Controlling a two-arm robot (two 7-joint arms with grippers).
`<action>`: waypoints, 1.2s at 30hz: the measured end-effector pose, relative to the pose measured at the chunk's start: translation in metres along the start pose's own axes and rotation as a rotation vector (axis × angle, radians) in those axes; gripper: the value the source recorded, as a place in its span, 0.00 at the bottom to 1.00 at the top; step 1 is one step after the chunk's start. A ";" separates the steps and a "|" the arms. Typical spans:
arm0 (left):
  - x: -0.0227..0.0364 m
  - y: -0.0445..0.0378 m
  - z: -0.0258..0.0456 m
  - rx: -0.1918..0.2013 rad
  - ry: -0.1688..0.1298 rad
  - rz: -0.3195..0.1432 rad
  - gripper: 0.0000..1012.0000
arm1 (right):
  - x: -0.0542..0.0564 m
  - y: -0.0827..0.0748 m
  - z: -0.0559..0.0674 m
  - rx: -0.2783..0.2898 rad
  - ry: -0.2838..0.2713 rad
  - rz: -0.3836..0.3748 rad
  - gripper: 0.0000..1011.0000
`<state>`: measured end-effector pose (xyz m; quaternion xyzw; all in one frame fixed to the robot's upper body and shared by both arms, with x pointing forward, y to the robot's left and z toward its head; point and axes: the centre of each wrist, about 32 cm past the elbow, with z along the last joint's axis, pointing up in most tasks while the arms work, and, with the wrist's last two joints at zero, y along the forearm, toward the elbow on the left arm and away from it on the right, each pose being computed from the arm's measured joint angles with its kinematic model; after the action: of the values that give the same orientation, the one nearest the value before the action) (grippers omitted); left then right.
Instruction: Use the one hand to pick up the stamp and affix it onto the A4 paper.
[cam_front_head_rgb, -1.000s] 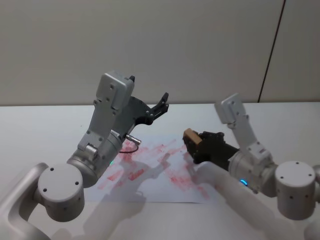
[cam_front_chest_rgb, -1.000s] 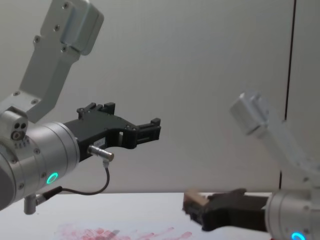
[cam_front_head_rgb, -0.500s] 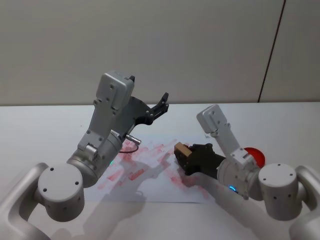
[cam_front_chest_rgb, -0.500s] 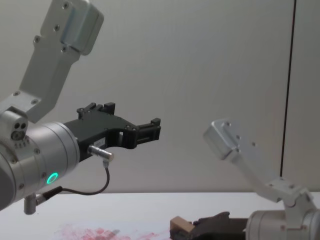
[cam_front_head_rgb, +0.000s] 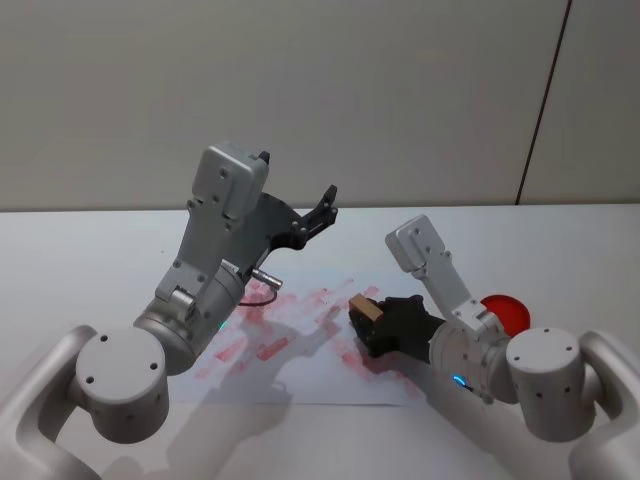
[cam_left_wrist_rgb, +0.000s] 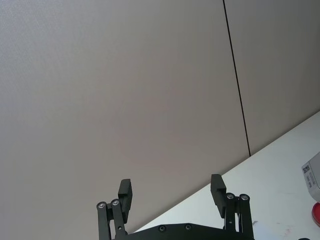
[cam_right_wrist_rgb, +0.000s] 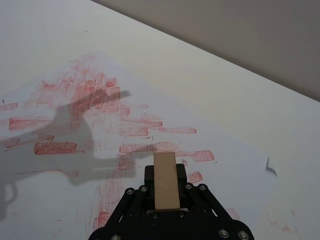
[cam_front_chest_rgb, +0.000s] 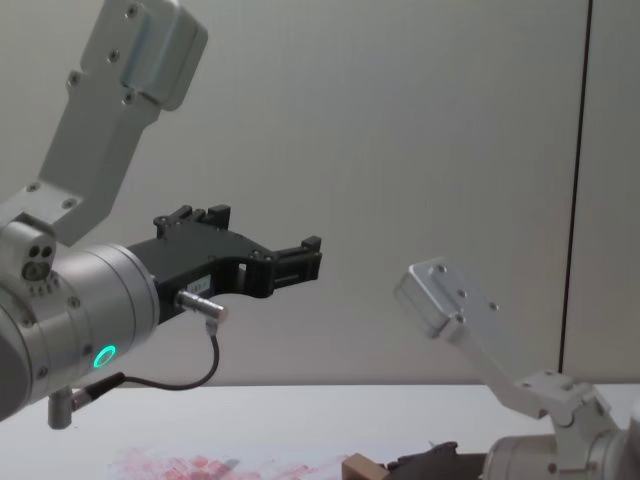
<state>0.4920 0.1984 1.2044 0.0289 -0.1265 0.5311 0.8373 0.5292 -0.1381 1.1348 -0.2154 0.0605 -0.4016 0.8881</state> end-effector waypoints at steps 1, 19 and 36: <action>0.0000 0.0000 0.0000 0.000 0.000 0.000 0.99 | 0.000 0.000 0.000 -0.003 0.002 -0.003 0.22; 0.0000 0.0000 0.0000 0.000 0.000 0.000 0.99 | 0.000 -0.003 -0.001 -0.046 0.035 -0.033 0.22; 0.0000 0.0000 0.0000 0.000 0.000 0.000 0.99 | 0.002 -0.008 0.010 0.049 0.094 -0.050 0.22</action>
<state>0.4920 0.1984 1.2044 0.0289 -0.1264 0.5310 0.8374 0.5278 -0.1413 1.1475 -0.1760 0.0867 -0.4349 0.8789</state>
